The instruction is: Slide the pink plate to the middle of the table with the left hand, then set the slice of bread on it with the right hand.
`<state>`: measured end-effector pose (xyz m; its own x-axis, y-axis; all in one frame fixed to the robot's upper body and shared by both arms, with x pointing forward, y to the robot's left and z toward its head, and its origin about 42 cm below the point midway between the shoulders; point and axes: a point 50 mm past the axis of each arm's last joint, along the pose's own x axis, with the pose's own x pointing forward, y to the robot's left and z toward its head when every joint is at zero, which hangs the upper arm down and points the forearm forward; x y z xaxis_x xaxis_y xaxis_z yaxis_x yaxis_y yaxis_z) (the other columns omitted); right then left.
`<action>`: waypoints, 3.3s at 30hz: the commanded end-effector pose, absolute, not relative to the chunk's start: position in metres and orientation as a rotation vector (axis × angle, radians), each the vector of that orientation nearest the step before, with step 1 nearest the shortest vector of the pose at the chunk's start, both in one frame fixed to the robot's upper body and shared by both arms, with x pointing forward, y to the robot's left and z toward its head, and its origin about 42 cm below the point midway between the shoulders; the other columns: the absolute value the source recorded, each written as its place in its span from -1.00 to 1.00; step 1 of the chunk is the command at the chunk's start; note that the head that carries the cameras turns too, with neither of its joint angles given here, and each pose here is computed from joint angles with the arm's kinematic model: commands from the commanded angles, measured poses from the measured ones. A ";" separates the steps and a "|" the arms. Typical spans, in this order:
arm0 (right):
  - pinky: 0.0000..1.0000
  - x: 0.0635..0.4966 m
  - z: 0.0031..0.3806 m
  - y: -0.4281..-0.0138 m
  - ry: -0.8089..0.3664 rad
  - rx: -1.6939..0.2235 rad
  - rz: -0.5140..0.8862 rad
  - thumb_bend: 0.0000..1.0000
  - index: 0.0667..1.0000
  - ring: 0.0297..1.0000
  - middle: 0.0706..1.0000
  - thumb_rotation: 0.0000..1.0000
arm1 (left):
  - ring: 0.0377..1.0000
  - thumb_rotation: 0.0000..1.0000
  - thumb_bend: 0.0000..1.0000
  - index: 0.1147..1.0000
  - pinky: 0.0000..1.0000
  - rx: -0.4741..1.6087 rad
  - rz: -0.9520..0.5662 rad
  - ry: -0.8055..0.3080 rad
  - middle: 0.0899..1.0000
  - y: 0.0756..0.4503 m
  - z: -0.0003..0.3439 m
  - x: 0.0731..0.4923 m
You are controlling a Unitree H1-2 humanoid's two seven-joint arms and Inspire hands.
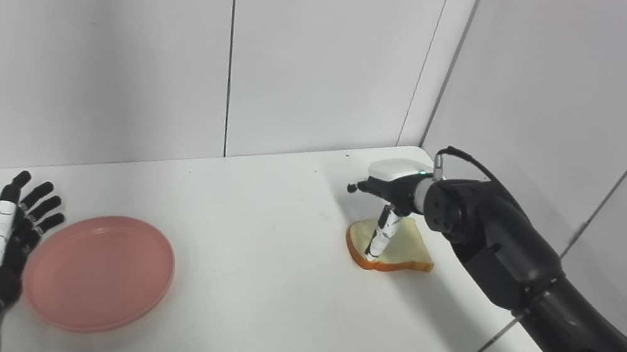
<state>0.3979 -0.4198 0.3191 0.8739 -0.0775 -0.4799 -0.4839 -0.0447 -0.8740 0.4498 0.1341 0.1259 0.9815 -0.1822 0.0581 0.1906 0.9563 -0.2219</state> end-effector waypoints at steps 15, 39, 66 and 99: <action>0.90 0.404 0.351 -0.434 0.487 -1.697 0.309 1.00 0.82 0.94 0.93 -0.47 | 0.70 0.60 0.72 0.85 0.60 -0.219 -0.195 0.034 0.73 0.133 0.115 0.444; 0.94 0.404 0.315 -0.455 0.488 -1.697 0.329 1.00 0.82 0.95 0.91 -0.44 | 0.72 0.60 0.76 0.86 0.62 -0.209 -0.191 0.039 0.74 0.135 0.116 0.445; 0.42 0.400 0.260 -0.483 0.385 -1.602 0.287 1.00 0.68 0.69 0.74 -0.65 | 0.70 0.61 0.75 0.86 0.57 -0.194 -0.200 0.044 0.74 0.136 0.115 0.443; -0.17 0.396 0.269 -0.466 0.419 -1.660 0.353 0.06 -0.05 -0.09 -0.14 -1.00 | 0.70 0.58 0.70 0.86 0.55 -0.205 -0.201 0.056 0.73 0.134 0.116 0.441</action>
<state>0.4024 -0.4618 0.2645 0.8997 -0.0566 -0.4329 -0.4364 -0.0962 -0.8946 0.4460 0.1336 0.1285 0.9793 -0.1998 0.0332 0.2023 0.9578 -0.2043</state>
